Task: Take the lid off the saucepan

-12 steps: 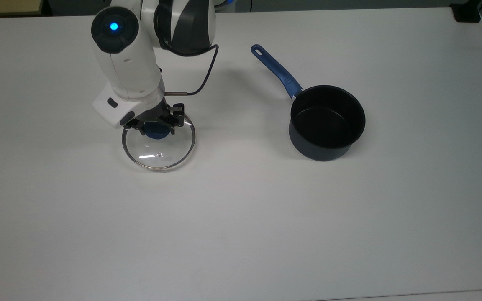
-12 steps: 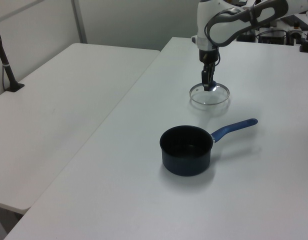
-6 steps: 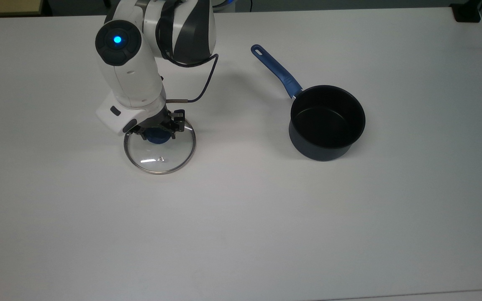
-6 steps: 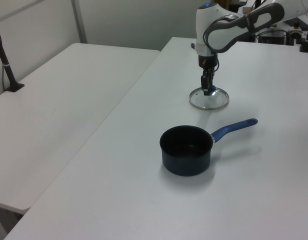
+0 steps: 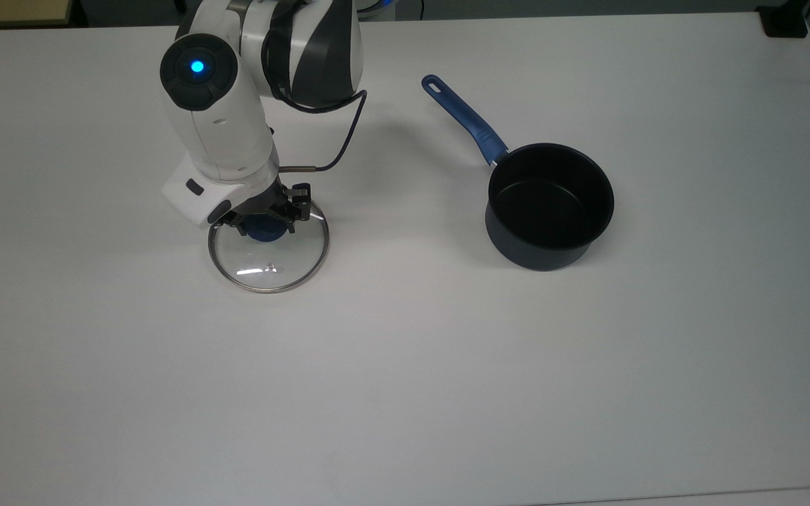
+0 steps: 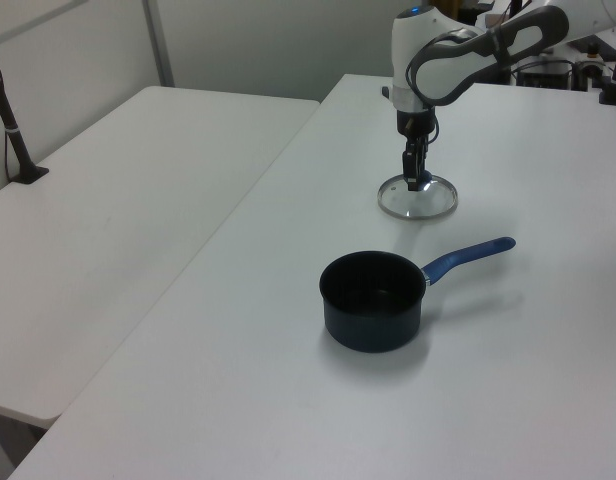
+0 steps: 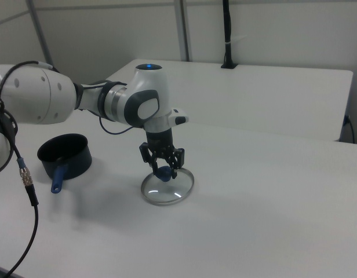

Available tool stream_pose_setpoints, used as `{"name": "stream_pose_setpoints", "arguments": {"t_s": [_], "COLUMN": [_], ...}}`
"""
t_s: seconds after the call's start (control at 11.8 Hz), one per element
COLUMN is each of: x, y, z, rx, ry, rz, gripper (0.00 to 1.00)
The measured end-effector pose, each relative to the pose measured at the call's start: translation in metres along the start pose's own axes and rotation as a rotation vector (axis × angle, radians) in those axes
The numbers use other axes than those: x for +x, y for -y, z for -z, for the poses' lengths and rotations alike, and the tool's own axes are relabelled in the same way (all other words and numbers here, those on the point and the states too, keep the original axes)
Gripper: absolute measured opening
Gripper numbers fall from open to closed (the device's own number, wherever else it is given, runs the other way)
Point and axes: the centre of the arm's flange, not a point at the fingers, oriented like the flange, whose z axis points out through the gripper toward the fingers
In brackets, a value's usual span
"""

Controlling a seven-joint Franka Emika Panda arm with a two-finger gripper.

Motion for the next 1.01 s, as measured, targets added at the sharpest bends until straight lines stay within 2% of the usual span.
{"name": "stream_pose_setpoints", "arguments": {"t_s": [0.59, 0.76, 1.01], "x": [0.000, -0.002, -0.001], "y": [0.000, 0.000, -0.001], "z": [0.000, -0.012, -0.024], "rx": [0.000, 0.003, 0.004], "ry": [0.000, 0.021, 0.037], "rz": [0.001, 0.000, 0.000], "gripper": [0.66, 0.71, 0.97]}}
